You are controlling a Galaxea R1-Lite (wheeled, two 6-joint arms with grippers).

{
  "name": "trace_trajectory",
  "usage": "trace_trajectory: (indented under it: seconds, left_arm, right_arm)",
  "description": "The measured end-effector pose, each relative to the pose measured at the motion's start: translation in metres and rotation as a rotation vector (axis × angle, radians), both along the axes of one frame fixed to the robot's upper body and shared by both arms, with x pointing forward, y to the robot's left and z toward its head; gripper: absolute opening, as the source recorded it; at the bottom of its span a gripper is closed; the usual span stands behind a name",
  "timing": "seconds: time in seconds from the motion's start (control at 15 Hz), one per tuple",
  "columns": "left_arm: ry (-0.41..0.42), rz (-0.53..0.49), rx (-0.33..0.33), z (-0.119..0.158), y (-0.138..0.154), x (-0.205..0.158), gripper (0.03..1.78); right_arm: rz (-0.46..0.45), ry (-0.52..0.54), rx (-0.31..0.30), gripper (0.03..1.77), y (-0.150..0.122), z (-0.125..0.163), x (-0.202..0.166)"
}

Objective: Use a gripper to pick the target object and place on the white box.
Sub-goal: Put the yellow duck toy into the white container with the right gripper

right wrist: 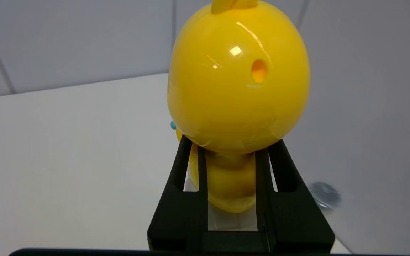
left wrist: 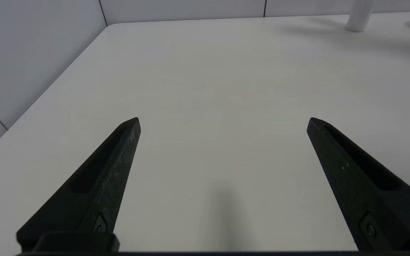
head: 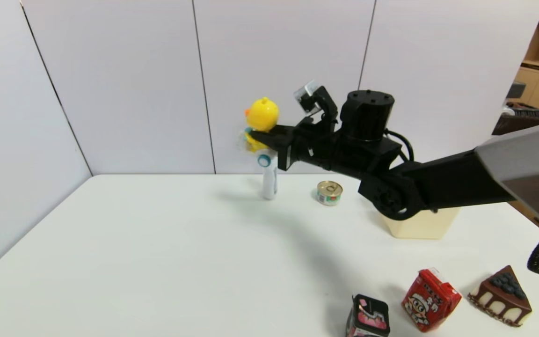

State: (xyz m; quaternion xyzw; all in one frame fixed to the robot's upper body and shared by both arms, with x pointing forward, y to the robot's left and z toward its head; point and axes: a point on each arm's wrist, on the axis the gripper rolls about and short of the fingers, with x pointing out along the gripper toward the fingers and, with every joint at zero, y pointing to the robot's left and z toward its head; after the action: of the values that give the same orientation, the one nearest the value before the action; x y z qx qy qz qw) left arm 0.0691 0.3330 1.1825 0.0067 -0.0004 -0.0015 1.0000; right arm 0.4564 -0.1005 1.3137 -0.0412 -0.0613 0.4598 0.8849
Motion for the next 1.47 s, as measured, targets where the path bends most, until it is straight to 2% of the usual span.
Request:
trace_trajectory:
  seconds: [0.2,0.4,0.73,1.07,1.27,1.47]
  left_arm:
    - [0.000,0.000,0.000,0.000,0.000,0.000,1.69]
    - [0.000,0.000,0.000,0.000,0.000,0.000,1.69]
    - [0.000,0.000,0.000,0.000,0.000,0.000,1.69]
    - [0.000,0.000,0.000,0.000,0.000,0.000,1.69]
    - [0.000,0.000,0.000,0.000,0.000,0.000,1.69]
    - [0.000,0.000,0.000,0.000,0.000,0.000,1.69]
  right_arm:
    - [-0.261,0.051,-0.097,0.37,-0.022,0.015,-0.002]
    - [-0.458,0.076,-0.130,0.37,-0.049,0.038,-0.008]
    - [-0.601,0.076,-0.185,0.37,-0.108,0.071,-0.022]
    - [-0.771,0.113,-0.185,0.37,-0.174,0.091,-0.031]
    - [-0.819,0.163,-0.204,0.37,-0.195,0.093,-0.043]
    - [-0.827,0.230,-0.217,0.37,-0.200,0.081,-0.055]
